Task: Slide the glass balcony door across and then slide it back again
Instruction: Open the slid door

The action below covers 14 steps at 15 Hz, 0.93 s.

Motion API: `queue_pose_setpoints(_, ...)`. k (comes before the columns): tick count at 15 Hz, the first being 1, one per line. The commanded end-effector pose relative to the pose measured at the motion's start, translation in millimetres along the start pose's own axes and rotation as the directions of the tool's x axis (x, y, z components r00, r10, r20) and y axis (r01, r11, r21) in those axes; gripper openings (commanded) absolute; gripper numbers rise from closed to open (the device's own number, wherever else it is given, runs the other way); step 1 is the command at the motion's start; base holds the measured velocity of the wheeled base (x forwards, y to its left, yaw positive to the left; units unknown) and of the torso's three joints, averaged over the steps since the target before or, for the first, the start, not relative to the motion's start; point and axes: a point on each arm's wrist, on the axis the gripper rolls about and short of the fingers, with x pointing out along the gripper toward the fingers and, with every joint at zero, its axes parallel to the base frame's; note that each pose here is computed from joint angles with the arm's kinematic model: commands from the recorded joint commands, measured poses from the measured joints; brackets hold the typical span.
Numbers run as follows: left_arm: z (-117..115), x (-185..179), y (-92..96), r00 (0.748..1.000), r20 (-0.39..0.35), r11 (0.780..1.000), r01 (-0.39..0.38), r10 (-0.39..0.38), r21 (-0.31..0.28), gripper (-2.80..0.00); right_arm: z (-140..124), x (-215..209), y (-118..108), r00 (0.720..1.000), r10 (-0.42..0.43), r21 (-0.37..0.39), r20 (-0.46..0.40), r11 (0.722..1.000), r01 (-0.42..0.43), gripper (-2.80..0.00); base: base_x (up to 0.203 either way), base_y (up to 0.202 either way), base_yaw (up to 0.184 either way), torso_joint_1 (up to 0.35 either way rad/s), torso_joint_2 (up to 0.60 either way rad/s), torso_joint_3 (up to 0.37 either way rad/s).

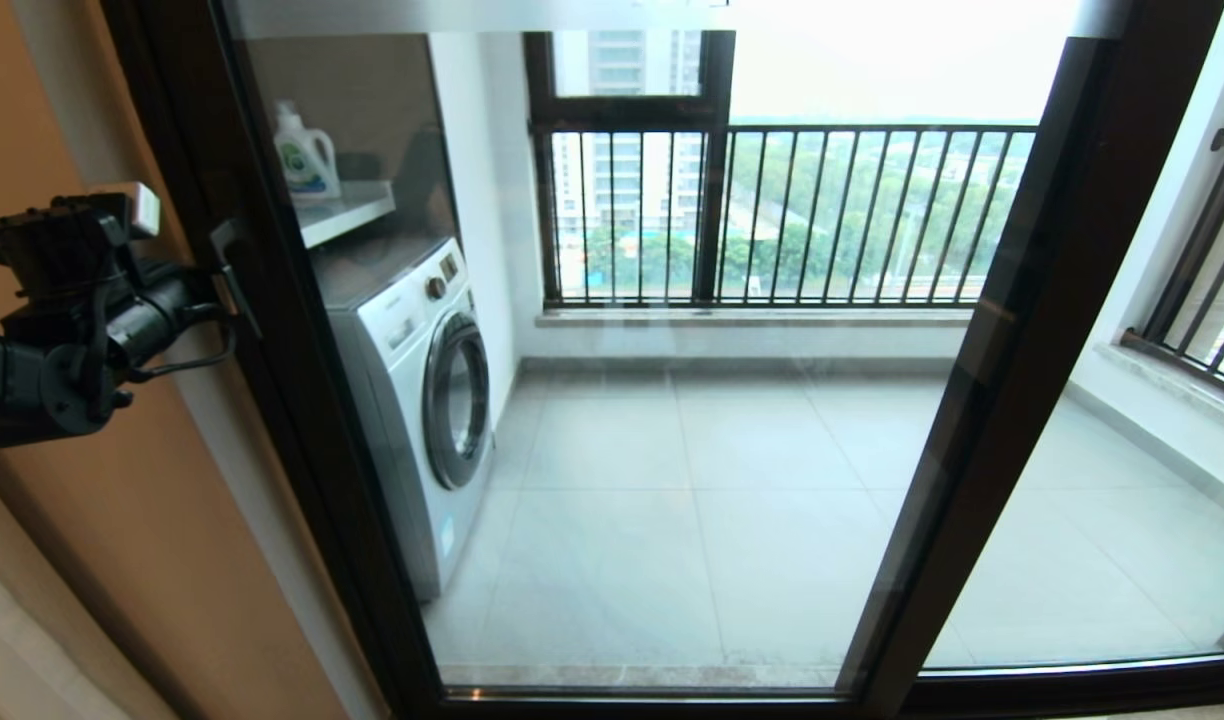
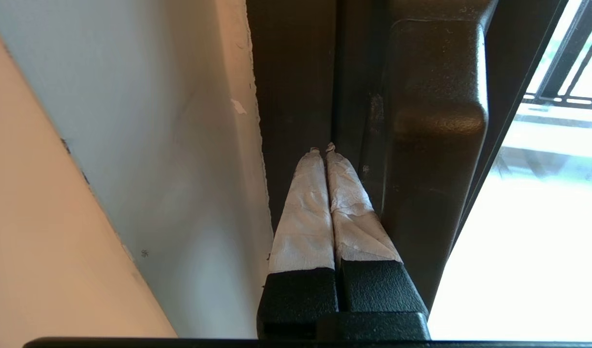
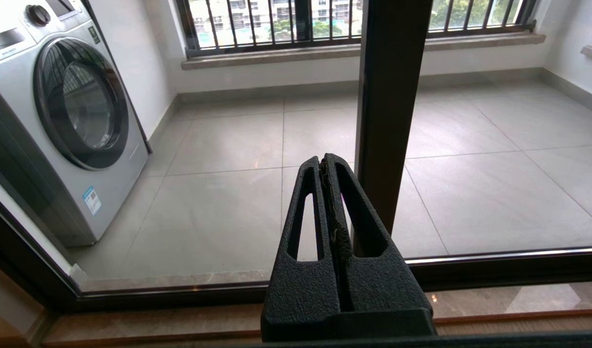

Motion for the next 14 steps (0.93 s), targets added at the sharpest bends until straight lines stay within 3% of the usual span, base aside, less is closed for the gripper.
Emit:
queue_pose_setpoints(1,5,-4,-57.3,0.991,0.018,0.992,0.130,-0.130,-0.004,-2.80,-3,1,0,1.000,0.000,0.000,-0.012,1.000,0.000,-2.80,0.000,0.000,0.000,0.000,0.00,0.000)
queue_pose_setpoints(14,9,-8,-73.4,0.986,0.028,0.986,0.167,-0.167,-0.006,-2.80,-3,1,0,1.000,0.000,0.000,-0.012,1.000,0.000,-2.80,0.000,0.000,0.000,0.000,0.00,0.000)
